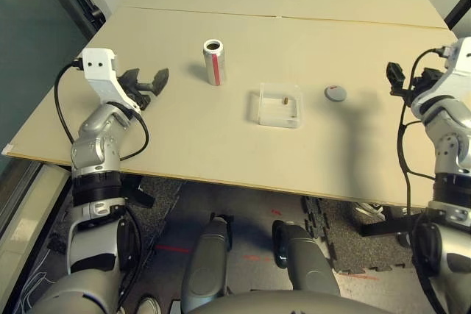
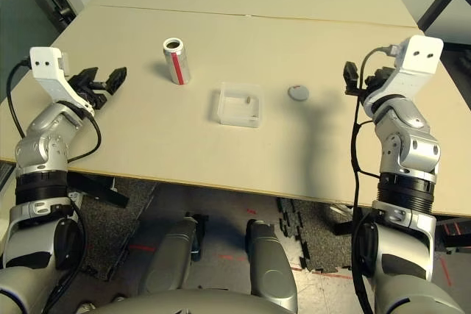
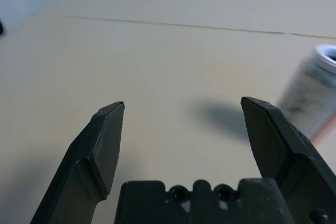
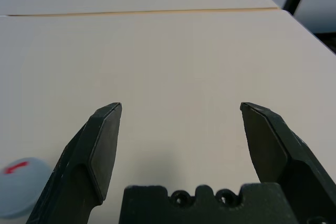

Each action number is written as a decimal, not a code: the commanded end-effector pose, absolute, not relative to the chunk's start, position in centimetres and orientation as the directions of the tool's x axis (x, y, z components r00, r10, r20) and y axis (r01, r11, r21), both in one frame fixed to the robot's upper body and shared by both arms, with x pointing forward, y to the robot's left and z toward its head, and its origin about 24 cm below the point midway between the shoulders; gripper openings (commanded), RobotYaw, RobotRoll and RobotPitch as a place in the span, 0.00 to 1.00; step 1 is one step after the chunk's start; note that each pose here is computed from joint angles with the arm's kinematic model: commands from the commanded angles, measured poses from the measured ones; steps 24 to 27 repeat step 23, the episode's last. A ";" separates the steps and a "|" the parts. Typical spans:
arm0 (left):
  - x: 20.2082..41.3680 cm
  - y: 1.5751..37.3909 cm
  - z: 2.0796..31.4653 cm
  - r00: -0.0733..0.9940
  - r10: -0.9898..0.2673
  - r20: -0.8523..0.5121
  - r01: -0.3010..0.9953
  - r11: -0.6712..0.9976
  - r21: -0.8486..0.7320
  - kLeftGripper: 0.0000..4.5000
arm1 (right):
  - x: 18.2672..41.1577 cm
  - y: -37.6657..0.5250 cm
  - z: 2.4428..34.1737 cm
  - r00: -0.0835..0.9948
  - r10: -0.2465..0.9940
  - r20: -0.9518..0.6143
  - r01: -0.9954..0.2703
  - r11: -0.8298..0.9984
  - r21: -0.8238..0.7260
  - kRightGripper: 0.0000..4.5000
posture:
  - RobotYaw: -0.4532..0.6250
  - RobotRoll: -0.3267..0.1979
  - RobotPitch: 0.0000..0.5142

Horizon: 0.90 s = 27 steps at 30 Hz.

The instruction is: Pour the medicine from the bottle into the box.

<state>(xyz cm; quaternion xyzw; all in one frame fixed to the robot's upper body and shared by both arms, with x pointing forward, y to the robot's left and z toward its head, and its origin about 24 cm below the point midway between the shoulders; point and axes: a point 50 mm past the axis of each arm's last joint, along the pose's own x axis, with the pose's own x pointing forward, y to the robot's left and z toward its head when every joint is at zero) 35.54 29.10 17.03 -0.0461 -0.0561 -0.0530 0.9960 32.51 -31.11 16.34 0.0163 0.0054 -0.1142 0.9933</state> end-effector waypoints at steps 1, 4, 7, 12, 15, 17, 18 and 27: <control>36.1 30.1 16.6 0.991 -0.085 0.104 0.093 0.993 -0.073 0.99 | 32.3 -31.9 16.1 0.959 -0.280 -0.034 0.280 0.960 0.014 1.00 | 0.53 0.62 0.48; 36.6 30.6 16.6 0.992 -0.080 0.095 0.088 0.993 -0.076 0.99 | 32.1 -32.1 15.7 0.946 -0.319 -0.062 0.321 0.947 0.020 1.00 | 0.51 0.62 0.51; 36.8 31.0 16.3 0.995 -0.079 0.067 0.084 0.994 -0.076 0.99 | 31.9 -32.2 15.4 0.928 -0.361 -0.087 0.363 0.932 0.004 1.00 | 0.50 0.62 0.52; 36.7 31.3 15.2 0.995 -0.096 0.026 0.098 0.992 -0.085 0.99 | 31.1 -32.3 14.7 0.904 -0.401 -0.145 0.402 0.915 -0.023 1.00 | 0.51 0.62 0.55; 36.7 31.2 14.8 0.995 -0.103 0.014 0.104 0.990 -0.091 0.99 | 30.4 -32.4 14.4 0.894 -0.415 -0.166 0.417 0.908 -0.025 1.00 | 0.50 0.62 0.56; 36.6 31.1 14.5 0.994 -0.106 0.003 0.106 0.990 -0.095 0.99 | 29.9 -32.3 14.6 0.892 -0.420 -0.168 0.422 0.906 -0.030 1.00 | 0.49 0.62 0.58; 36.6 31.0 14.2 0.994 -0.110 -0.006 0.109 0.989 -0.096 0.99 | 29.8 -32.2 14.7 0.890 -0.423 -0.171 0.425 0.905 -0.031 1.00 | 0.49 0.62 0.59; 36.9 30.1 13.8 0.989 -0.149 -0.023 0.146 0.985 -0.091 0.99 | 29.6 -31.5 14.9 0.896 -0.404 -0.186 0.408 0.913 -0.019 1.00 | 0.47 0.62 0.61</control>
